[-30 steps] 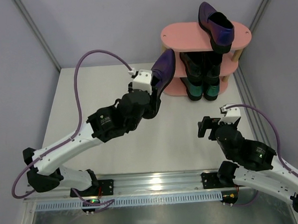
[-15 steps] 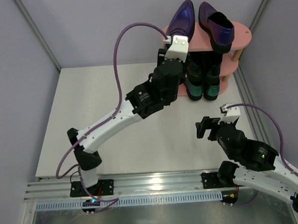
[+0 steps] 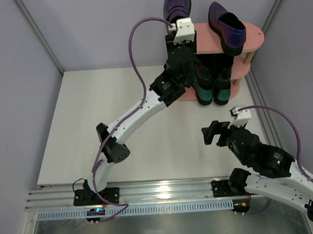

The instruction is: Place and organize the shoes onto the shoe shelf

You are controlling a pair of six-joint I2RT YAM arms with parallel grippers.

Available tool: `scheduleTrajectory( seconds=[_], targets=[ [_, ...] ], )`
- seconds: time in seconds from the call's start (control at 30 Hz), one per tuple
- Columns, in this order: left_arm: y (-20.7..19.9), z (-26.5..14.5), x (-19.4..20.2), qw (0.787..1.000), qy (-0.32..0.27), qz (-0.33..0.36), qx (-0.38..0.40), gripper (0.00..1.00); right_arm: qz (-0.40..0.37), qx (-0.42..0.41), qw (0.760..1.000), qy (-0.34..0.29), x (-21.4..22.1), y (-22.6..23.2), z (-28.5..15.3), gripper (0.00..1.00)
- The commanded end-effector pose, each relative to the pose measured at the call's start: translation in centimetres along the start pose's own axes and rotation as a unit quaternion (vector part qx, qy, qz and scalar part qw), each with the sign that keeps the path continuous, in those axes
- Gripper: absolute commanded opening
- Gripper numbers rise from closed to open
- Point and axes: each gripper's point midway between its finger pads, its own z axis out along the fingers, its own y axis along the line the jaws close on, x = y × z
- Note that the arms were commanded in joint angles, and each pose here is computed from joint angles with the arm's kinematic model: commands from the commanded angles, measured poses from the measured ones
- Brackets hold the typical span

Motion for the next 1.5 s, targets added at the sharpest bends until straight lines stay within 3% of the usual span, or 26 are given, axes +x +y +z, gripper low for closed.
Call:
scheduleTrajectory(
  seconds=[0.0,0.3,0.73,1.33,1.47],
  targets=[
    [1.2,0.8,-8.2,0.983,-0.097,-0.157,0.006,0.0,0.012,-0.027,0.999,-0.016,-1.3,1.2,-0.3,1.0],
    [0.8,3.7,-7.0,0.972,-0.101,-0.209,0.033,0.0,-0.004,-0.037,0.999,-0.015,-1.3,1.4,-0.4,1.0],
    [0.3,4.7,-4.0,0.977,-0.074,-0.197,0.031,0.01,-0.017,-0.038,0.999,-0.024,-1.7,1.2,-0.6,1.0],
    [-0.6,6.0,-1.6,0.976,-0.061,-0.205,0.046,0.3,-0.024,-0.029,0.999,-0.034,-2.2,0.9,-0.5,1.0],
    [-0.8,6.0,-1.8,0.974,-0.064,-0.213,0.05,0.45,-0.026,-0.028,0.999,-0.037,-2.4,0.8,-0.5,1.0]
  ],
)
